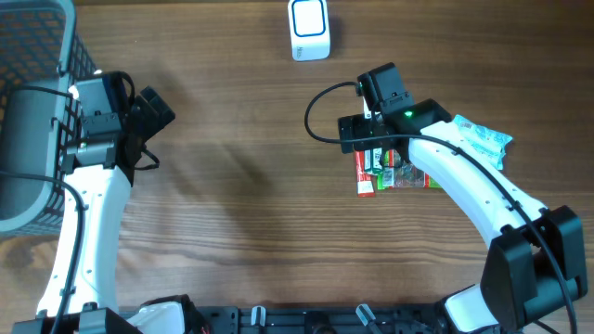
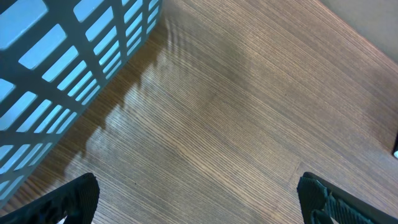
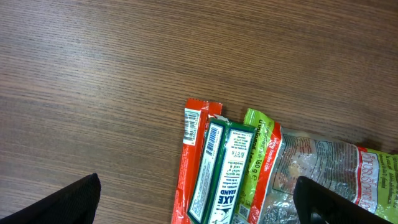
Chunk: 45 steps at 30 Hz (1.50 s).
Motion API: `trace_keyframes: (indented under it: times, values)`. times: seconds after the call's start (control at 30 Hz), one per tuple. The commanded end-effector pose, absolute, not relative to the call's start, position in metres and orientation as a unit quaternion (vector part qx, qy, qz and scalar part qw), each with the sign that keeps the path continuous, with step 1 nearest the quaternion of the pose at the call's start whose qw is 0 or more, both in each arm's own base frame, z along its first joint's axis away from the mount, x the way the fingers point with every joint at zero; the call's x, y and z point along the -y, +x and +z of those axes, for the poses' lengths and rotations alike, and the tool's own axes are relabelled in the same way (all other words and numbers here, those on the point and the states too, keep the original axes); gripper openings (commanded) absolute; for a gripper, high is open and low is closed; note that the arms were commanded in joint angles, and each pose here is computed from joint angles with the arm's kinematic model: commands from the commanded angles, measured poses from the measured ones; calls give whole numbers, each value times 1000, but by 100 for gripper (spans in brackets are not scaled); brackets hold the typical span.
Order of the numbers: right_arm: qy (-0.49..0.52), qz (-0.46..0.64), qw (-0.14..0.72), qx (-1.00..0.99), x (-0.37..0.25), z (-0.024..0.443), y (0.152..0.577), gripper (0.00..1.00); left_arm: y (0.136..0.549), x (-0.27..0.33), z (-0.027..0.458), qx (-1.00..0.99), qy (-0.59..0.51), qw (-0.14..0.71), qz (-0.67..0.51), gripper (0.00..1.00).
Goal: Scan the item barcode
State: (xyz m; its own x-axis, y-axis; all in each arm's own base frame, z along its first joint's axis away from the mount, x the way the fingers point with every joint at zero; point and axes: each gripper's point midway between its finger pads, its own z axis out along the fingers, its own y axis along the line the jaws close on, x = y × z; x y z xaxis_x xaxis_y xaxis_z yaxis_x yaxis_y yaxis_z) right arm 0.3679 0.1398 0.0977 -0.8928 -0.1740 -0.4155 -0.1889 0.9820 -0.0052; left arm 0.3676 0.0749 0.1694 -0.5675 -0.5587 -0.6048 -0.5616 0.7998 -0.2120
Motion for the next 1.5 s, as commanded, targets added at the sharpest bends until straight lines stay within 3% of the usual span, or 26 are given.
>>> trace_keyframes:
  times: [0.0, 0.43, 0.8, 1.1, 1.3, 1.47]
  values:
    - [-97, 26, 223, -970, -143, 106, 372, 100, 369, -78, 172, -884, -317, 345, 7, 100]
    - [-96, 31, 238, -966, -143, 119, 372, 100, 369, -78, 172, -884, -317, 345, 7, 100]
    - [-80, 90, 426, -897, -129, 272, 339, 100, 369, -78, 172, -884, -317, 345, 7, 100]
    - [-36, 99, 578, -809, -74, 371, 257, 100, 369, -78, 172, -884, -317, 345, 7, 100]
    - [33, 73, 635, -769, -18, 357, 196, 100, 368, -78, 171, -884, -317, 343, 8, 100]
    - [51, 63, 647, -758, -8, 308, 187, 100, 368, -78, 171, -884, -317, 343, 8, 100]
